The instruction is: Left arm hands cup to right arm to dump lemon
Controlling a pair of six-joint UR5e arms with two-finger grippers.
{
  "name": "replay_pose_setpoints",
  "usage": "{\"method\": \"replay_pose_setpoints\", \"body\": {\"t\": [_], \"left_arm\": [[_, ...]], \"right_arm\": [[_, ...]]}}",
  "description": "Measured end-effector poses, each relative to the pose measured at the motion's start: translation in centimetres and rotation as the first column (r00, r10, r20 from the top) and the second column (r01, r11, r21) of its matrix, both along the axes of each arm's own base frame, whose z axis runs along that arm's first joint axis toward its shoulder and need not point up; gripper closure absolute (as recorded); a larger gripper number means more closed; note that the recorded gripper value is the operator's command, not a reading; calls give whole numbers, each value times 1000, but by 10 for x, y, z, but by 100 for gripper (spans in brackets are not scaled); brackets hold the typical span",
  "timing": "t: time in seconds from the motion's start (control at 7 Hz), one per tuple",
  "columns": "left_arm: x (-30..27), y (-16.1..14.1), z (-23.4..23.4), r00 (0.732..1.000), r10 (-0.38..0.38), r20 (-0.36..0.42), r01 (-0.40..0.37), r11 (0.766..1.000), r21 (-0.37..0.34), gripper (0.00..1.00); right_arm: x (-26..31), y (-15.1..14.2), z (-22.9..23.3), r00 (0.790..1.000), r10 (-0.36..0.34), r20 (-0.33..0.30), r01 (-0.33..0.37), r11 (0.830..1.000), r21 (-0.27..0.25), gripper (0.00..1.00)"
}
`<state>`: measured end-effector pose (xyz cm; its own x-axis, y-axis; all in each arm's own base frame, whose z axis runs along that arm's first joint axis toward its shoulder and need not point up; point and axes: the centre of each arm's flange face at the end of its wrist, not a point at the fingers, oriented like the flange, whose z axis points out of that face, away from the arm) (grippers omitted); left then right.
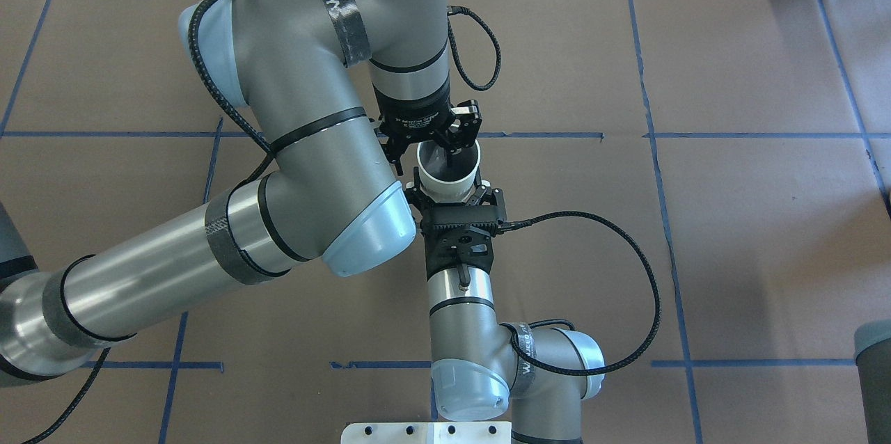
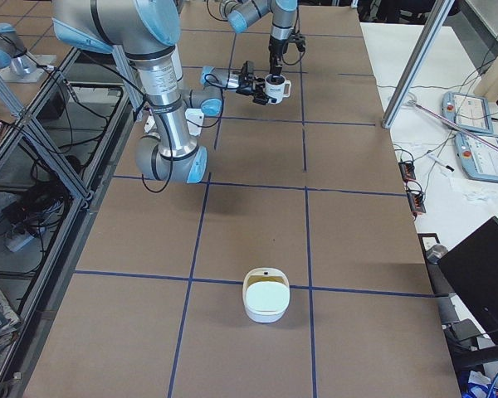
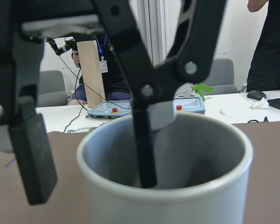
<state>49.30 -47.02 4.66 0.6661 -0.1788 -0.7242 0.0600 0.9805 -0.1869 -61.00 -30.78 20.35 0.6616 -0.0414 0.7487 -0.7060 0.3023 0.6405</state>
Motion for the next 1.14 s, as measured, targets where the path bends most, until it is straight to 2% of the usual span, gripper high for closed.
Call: {"method": "replay_pose_setpoints", "body": {"t": [0.14, 0.29, 0.43, 0.57, 0.71, 1.14], "left_arm": [[0, 0, 1, 1000, 0, 3, 0, 1000, 1, 88], [0, -1, 2, 1000, -1, 5, 1, 1000, 3, 100], [-1, -2, 2, 1000, -3, 6, 3, 1000, 4, 100], [-2, -2, 1, 1000, -5, 5, 5, 1000, 6, 100], [-4, -2, 1, 1000, -7, 4, 7, 1000, 7, 100], [-9, 1, -4, 1000, -9, -6, 9, 1000, 10, 100]], "right_arm": [[0, 0, 1, 1000, 1, -1, -1, 1000, 1, 97], [1, 1, 2, 1000, 1, -2, -1, 1000, 2, 95], [1, 4, 3, 1000, 4, -4, -4, 1000, 5, 91], [0, 8, 3, 1000, 5, -3, -5, 1000, 9, 64], [-1, 13, 2, 1000, 4, -3, -4, 1000, 12, 1], [-3, 22, -1, 1000, -5, 10, 5, 1000, 16, 0]]}}
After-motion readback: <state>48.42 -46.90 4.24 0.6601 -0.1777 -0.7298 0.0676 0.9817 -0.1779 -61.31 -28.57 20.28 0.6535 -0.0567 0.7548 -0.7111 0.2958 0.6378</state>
